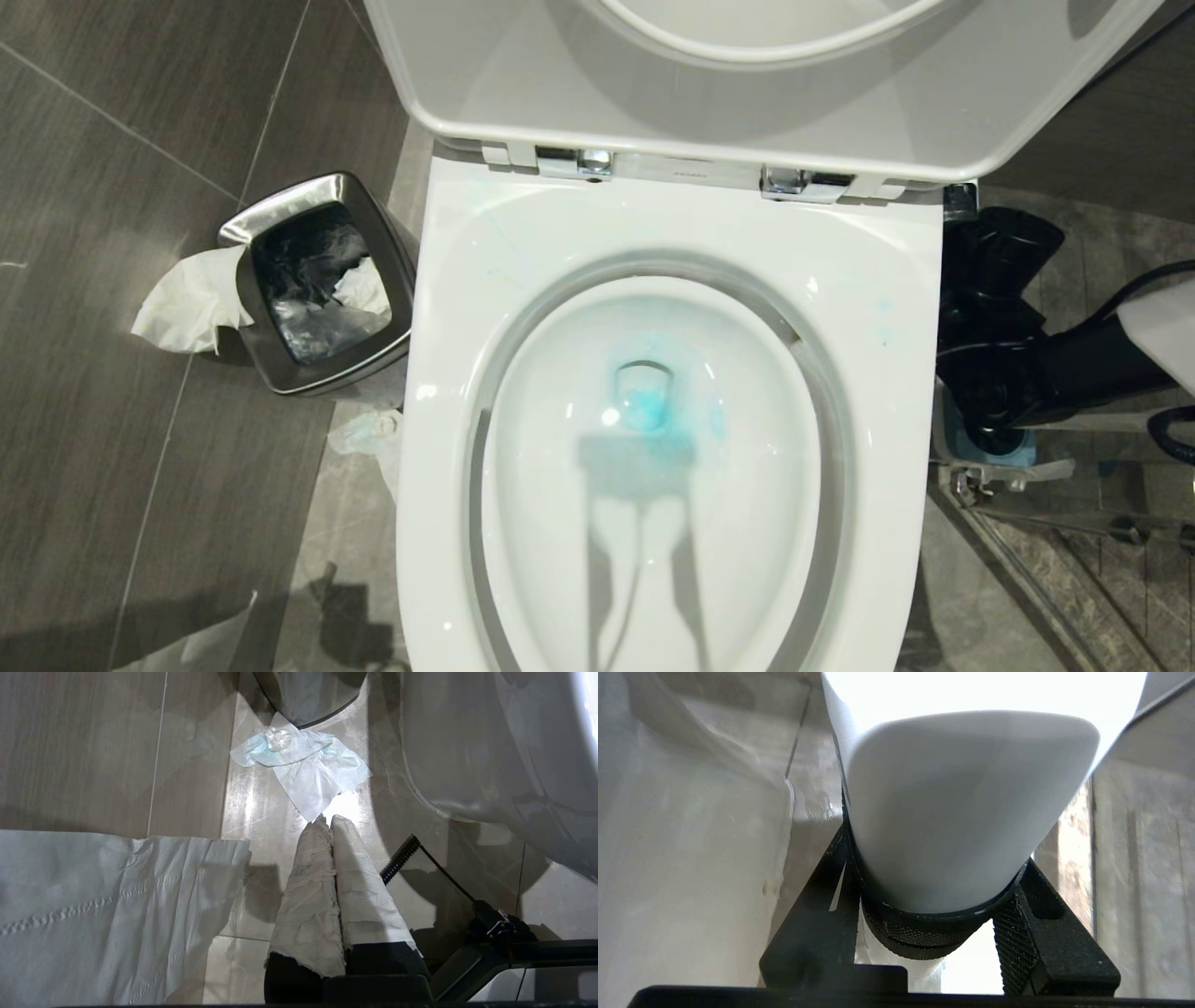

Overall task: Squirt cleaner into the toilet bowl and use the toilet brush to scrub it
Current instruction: Place the cleaning agent on the floor

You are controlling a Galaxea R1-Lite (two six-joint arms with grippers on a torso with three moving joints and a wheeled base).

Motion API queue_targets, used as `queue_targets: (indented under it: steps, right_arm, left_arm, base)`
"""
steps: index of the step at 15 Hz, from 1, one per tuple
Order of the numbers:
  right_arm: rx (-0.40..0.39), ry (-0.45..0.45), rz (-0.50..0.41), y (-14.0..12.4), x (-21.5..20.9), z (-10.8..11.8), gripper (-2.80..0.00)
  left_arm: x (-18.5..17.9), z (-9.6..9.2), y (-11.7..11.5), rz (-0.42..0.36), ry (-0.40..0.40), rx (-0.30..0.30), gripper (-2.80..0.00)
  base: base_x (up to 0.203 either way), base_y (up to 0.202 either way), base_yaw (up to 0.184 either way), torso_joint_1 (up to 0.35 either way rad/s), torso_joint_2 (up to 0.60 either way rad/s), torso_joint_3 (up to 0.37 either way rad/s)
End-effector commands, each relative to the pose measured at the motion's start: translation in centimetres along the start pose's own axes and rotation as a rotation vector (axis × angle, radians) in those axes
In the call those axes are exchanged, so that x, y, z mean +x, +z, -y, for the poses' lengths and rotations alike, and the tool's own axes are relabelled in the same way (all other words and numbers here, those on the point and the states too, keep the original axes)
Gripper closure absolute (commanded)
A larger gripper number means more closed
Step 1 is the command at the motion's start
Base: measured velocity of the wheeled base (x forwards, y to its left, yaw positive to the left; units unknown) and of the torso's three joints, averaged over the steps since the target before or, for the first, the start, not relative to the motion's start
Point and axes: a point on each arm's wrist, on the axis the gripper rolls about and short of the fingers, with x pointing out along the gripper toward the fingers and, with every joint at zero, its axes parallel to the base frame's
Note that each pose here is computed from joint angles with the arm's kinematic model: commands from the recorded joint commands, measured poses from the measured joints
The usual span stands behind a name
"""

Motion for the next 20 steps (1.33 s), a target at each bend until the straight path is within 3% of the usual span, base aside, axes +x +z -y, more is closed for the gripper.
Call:
queue_targets:
  steps: [1,6,13,20]
  right_arm:
    - [-0.001,0.0,0.011,-1.2,0.2,-0.3,0.0]
    - [0.002,-0.002,0.03,-2.7,-0.6,-0.4,0.0]
    - [0.009,0.018,0.146,-4.8,-0.5,-0.6,0.0]
    - [0.013,0.041,0.136,-7.0,-0.4,-0.7,0.0]
  left_arm:
    - [0.0,0.0,0.0,-0.002,0.0,0.0,0.0]
    - [0.0,0.0,0.0,-0.002,0.0,0.0,0.0]
    - [0.0,0.0,0.0,-0.002,0.0,0.0,0.0]
    - [0.0,0.0,0.0,-0.002,0.0,0.0,0.0]
  base:
    - [0.0,0.0,0.0,0.0,0.0,0.0]
    - [0.0,0.0,0.0,0.0,0.0,0.0]
    - [0.0,0.0,0.0,0.0,0.0,0.0]
    - [0.0,0.0,0.0,0.0,0.0,0.0]
